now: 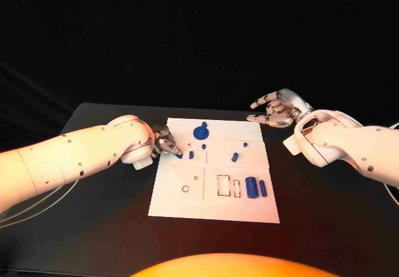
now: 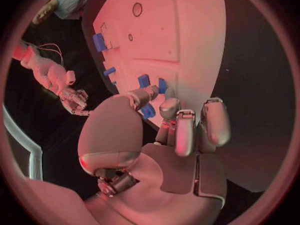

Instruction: Assemble the parts on the task board

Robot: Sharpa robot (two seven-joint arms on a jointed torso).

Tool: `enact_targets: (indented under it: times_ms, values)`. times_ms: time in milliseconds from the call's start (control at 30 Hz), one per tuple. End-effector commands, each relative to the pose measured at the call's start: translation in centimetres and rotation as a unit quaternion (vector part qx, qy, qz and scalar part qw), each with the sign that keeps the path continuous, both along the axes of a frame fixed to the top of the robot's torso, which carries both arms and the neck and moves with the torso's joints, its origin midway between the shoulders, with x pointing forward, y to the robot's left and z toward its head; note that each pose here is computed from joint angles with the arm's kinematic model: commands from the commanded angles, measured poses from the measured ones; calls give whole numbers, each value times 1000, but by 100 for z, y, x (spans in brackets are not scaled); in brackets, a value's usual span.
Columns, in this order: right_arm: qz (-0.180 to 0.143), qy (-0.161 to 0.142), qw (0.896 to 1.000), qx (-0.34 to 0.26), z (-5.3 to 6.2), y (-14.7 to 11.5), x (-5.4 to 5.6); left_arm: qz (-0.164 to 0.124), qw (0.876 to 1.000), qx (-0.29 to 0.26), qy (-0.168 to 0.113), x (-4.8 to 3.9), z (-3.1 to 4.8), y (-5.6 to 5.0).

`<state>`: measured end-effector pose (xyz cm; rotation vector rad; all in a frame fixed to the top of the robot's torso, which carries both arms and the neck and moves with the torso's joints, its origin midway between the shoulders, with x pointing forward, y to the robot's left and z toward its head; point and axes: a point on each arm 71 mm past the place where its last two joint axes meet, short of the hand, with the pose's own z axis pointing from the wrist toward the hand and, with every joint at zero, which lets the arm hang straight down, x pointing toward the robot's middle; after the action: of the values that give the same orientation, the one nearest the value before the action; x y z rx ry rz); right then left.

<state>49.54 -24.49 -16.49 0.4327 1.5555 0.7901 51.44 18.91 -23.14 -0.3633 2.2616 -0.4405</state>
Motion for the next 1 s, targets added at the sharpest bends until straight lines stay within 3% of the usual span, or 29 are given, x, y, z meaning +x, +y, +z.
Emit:
enact_targets:
  times_ms: [33,1000]
  values:
    - [2,0,1000,0,-1,6,-3,-5,1000,2,5,-13,-17,-22]
    - [2,-1,1000,0,0,8,-3,-7,1000,0,10,15,-32,-79]
